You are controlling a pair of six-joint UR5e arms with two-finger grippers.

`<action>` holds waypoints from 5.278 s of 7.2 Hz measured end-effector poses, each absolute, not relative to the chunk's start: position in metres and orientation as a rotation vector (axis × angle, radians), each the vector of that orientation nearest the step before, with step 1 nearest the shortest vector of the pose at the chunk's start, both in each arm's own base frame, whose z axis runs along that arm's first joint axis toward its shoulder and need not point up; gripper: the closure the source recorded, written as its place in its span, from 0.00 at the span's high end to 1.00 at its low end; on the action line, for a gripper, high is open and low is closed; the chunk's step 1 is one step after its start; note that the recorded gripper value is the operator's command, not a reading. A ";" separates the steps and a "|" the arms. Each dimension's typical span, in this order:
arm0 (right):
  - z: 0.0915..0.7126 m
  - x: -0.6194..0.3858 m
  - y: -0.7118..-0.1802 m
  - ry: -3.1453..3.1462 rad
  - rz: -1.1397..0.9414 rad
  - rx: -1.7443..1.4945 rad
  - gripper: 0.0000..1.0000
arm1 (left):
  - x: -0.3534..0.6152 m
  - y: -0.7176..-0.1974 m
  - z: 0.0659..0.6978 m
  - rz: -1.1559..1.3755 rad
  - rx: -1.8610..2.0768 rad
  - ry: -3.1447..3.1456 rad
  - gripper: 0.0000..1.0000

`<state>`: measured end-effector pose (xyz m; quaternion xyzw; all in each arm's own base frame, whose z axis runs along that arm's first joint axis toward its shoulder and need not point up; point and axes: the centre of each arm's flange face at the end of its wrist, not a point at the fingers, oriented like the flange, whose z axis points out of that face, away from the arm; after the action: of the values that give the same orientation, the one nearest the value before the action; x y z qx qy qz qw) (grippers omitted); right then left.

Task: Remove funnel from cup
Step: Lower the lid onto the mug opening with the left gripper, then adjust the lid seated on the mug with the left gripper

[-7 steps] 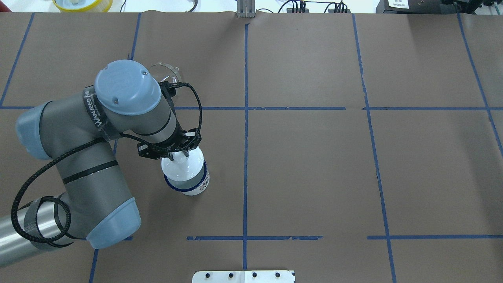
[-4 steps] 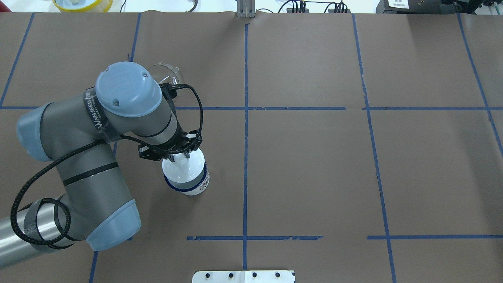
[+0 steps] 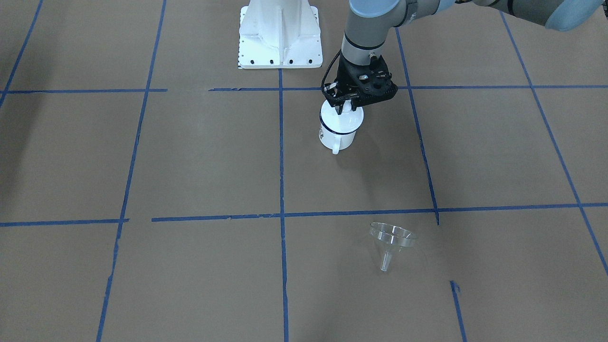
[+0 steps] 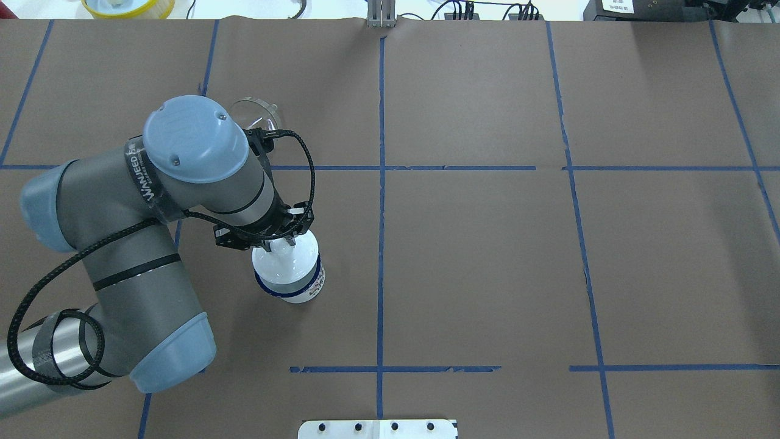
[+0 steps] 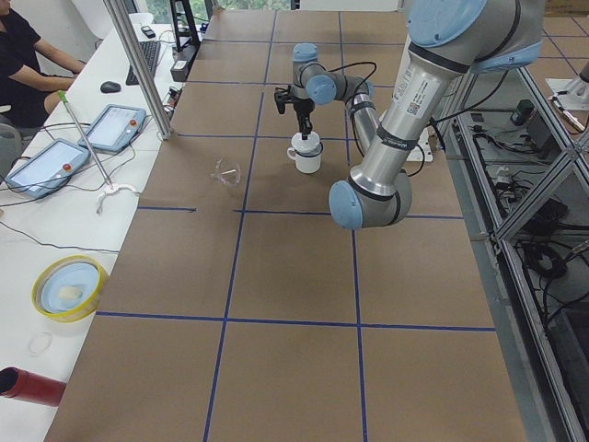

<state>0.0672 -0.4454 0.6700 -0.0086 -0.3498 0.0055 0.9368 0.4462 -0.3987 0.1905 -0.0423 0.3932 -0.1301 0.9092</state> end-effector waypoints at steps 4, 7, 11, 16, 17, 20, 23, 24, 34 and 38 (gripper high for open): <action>0.670 0.067 -0.445 -0.715 0.011 -0.018 1.00 | 0.449 -0.395 0.190 -0.262 -0.091 0.811 0.00; 0.670 0.067 -0.445 -0.715 0.011 -0.018 1.00 | 0.450 -0.392 0.192 -0.255 -0.097 0.808 0.00; 0.670 0.067 -0.445 -0.715 0.011 -0.018 1.00 | 0.448 -0.386 0.200 -0.249 -0.108 0.803 0.00; 0.670 0.067 -0.445 -0.715 0.011 -0.018 1.00 | 0.452 -0.380 0.197 -0.252 -0.118 0.808 0.00; 0.670 0.067 -0.445 -0.715 0.011 -0.018 1.00 | 0.453 -0.381 0.197 -0.252 -0.118 0.807 0.00; 0.670 0.067 -0.445 -0.715 0.011 -0.018 1.00 | 0.454 -0.381 0.197 -0.252 -0.118 0.807 0.00; 0.670 0.067 -0.445 -0.715 0.011 -0.018 1.00 | 0.455 -0.382 0.198 -0.252 -0.119 0.803 0.00; 0.670 0.067 -0.445 -0.715 0.011 -0.018 1.00 | 0.456 -0.382 0.199 -0.252 -0.118 0.802 0.00; 0.670 0.067 -0.445 -0.715 0.011 -0.018 1.00 | 0.455 -0.379 0.195 -0.247 -0.119 0.817 1.00; 0.670 0.067 -0.445 -0.715 0.011 -0.018 1.00 | 0.480 -0.348 0.192 -0.208 -0.150 0.837 1.00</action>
<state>0.0672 -0.4454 0.6700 -0.0086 -0.3498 0.0055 0.9368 0.4803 -0.3484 0.1917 -0.0728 0.4053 -0.1008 0.9057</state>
